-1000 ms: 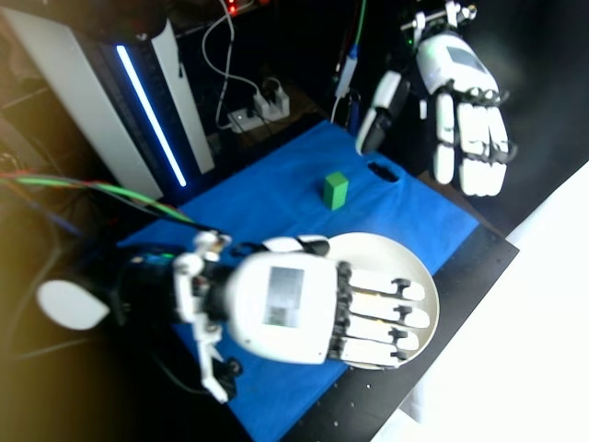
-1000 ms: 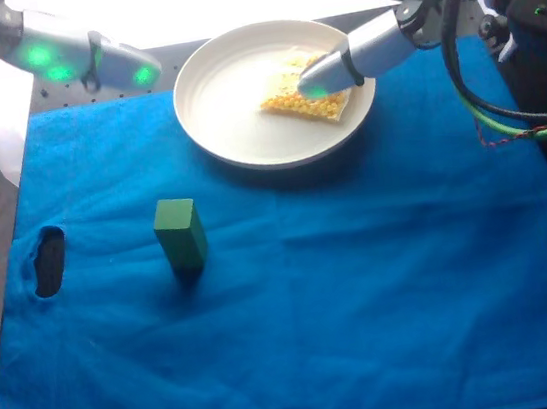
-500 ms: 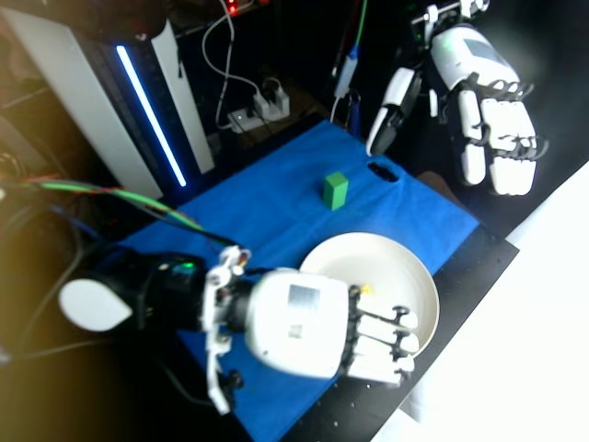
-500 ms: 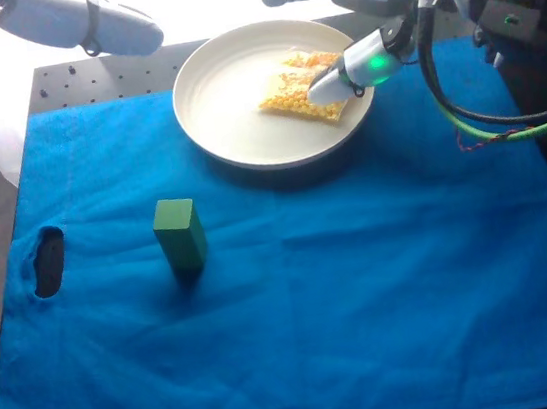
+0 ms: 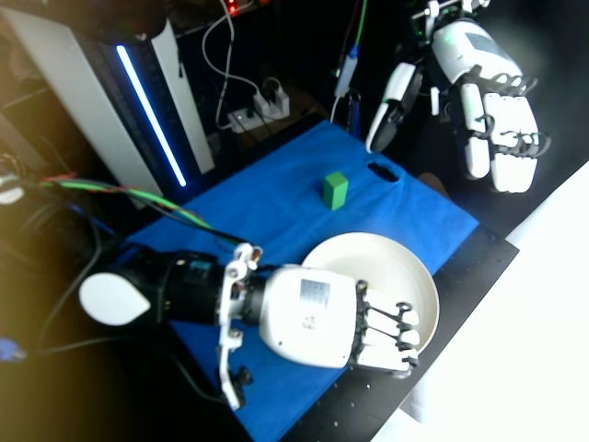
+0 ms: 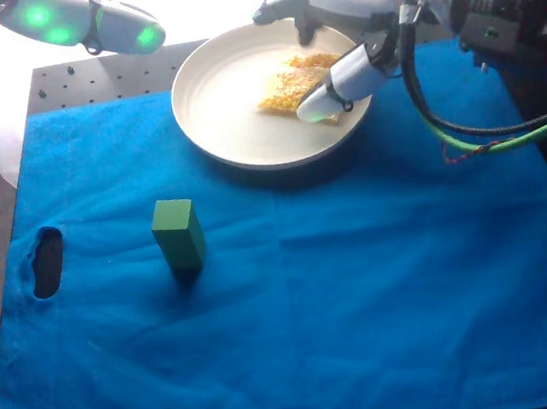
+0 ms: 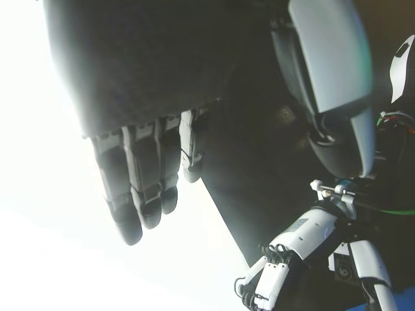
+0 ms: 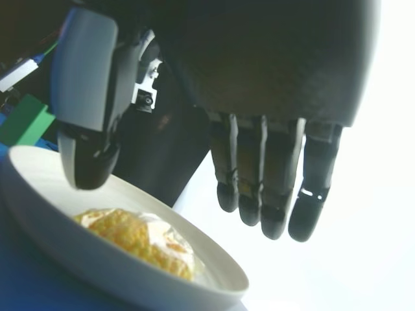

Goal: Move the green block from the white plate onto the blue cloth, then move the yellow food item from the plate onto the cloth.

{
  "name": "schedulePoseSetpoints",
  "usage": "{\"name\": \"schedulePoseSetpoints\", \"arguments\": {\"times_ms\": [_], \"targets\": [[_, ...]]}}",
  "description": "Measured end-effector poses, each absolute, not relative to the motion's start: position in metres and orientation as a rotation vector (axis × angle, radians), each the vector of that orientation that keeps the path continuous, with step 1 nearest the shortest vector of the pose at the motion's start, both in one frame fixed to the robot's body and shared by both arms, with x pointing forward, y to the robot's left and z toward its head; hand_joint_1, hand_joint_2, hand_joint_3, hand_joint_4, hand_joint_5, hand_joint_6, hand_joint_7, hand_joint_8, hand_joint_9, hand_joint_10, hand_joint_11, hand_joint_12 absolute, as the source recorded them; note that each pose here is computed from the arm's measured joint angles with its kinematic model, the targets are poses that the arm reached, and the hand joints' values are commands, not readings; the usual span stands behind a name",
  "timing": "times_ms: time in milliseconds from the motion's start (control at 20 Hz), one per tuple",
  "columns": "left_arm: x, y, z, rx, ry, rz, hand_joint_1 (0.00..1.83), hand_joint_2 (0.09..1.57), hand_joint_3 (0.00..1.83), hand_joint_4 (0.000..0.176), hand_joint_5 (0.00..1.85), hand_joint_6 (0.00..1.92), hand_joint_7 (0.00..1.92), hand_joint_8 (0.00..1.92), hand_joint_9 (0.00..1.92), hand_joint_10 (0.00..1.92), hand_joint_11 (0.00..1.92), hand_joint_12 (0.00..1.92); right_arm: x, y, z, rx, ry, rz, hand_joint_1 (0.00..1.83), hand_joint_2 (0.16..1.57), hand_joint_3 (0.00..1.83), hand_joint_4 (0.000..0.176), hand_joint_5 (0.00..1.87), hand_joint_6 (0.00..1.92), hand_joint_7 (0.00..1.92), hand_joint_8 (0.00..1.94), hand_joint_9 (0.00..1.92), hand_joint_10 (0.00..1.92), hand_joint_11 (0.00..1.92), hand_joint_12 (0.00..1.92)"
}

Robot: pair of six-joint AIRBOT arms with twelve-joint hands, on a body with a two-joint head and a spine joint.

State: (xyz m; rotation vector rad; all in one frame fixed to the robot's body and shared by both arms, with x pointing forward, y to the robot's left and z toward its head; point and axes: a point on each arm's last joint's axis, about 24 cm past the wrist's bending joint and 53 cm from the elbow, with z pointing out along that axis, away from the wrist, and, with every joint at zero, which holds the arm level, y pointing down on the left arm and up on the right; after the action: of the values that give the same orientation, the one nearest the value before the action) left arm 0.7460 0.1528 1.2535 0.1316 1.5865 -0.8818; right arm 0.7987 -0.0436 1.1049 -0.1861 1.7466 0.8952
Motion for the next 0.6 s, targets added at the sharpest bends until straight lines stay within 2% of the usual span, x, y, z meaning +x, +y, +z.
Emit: {"name": "schedulePoseSetpoints", "arguments": {"times_ms": [50,100,150,200,300,350,400,450,500,600], "targets": [[0.7461,0.1529,1.2534,0.131,1.587,-0.882,0.70,0.85,0.00,0.176,0.12,0.00,0.25,0.00,0.28,0.00,0.17,0.41,0.7978,-0.0408,1.1040,-0.190,1.748,0.898,0.68,0.87,0.00,0.000,0.35,0.00,0.67,0.62,0.54,1.14,0.33,1.84],[0.7458,0.1525,1.2537,0.132,1.586,-0.883,0.70,0.85,0.00,0.176,0.11,0.00,0.26,0.01,0.29,0.00,0.17,0.40,0.7974,-0.0395,1.1037,-0.191,1.748,0.901,0.68,0.85,0.00,0.004,0.35,0.00,0.71,0.27,0.54,0.74,0.22,1.67],[0.7454,0.1518,1.2537,0.133,1.586,-0.885,0.68,0.85,0.01,0.176,0.10,0.00,0.25,0.00,0.28,0.00,0.16,0.40,0.7975,-0.0384,1.1031,-0.192,1.748,0.901,0.71,0.85,0.00,0.000,0.37,0.00,0.87,0.23,0.65,0.86,0.38,1.71],[0.7453,0.1517,1.2538,0.134,1.585,-0.885,0.68,0.85,0.00,0.176,0.10,0.00,0.25,0.00,0.28,0.00,0.16,0.40,0.7972,-0.0370,1.1026,-0.194,1.749,0.901,0.72,0.84,0.00,0.000,0.39,0.00,0.93,0.19,0.68,0.90,0.42,1.70],[0.7450,0.1513,1.2546,0.135,1.582,-0.888,0.68,0.84,0.00,0.176,0.10,0.00,0.25,0.00,0.28,0.00,0.18,0.41,0.7964,-0.0345,1.1016,-0.200,1.750,0.902,0.76,0.82,0.00,0.000,0.44,0.00,1.01,0.23,0.69,1.19,0.50,1.83],[0.7449,0.1512,1.2548,0.136,1.581,-0.889,0.70,0.84,0.00,0.176,0.11,0.00,0.25,0.00,0.28,0.00,0.17,0.41,0.7963,-0.0341,1.1011,-0.200,1.752,0.902,0.83,0.82,0.00,0.000,0.51,0.01,0.90,0.13,0.64,0.96,0.42,1.68],[0.7445,0.1506,1.2546,0.136,1.581,-0.890,0.71,0.85,0.00,0.176,0.10,0.00,0.24,0.00,0.27,0.00,0.17,0.41,0.7963,-0.0342,1.1011,-0.200,1.752,0.902,0.90,0.85,0.00,0.000,0.56,0.00,0.79,0.04,0.64,0.60,0.32,1.46],[0.7443,0.1502,1.2548,0.137,1.581,-0.891,0.70,0.86,0.01,0.176,0.10,0.00,0.24,0.00,0.27,0.00,0.16,0.41,0.7964,-0.0342,1.1011,-0.199,1.752,0.902,0.95,0.86,0.00,0.000,0.59,0.00,0.72,0.01,0.66,0.33,0.30,1.30],[0.7440,0.1499,1.2552,0.138,1.579,-0.893,0.69,0.86,0.00,0.176,0.09,0.00,0.24,0.00,0.26,0.00,0.15,0.40,0.7964,-0.0343,1.1010,-0.199,1.752,0.902,1.00,0.87,0.00,0.000,0.62,0.00,0.66,0.00,0.63,0.14,0.27,1.15],[0.7430,0.1485,1.2562,0.141,1.575,-0.899,0.71,0.87,0.01,0.176,0.09,0.00,0.23,0.00,0.25,0.00,0.13,0.39,0.7967,-0.0348,1.1003,-0.197,1.755,0.899,1.02,0.86,0.00,0.000,0.65,0.00,0.63,0.00,0.59,0.03,0.21,1.05]]}}
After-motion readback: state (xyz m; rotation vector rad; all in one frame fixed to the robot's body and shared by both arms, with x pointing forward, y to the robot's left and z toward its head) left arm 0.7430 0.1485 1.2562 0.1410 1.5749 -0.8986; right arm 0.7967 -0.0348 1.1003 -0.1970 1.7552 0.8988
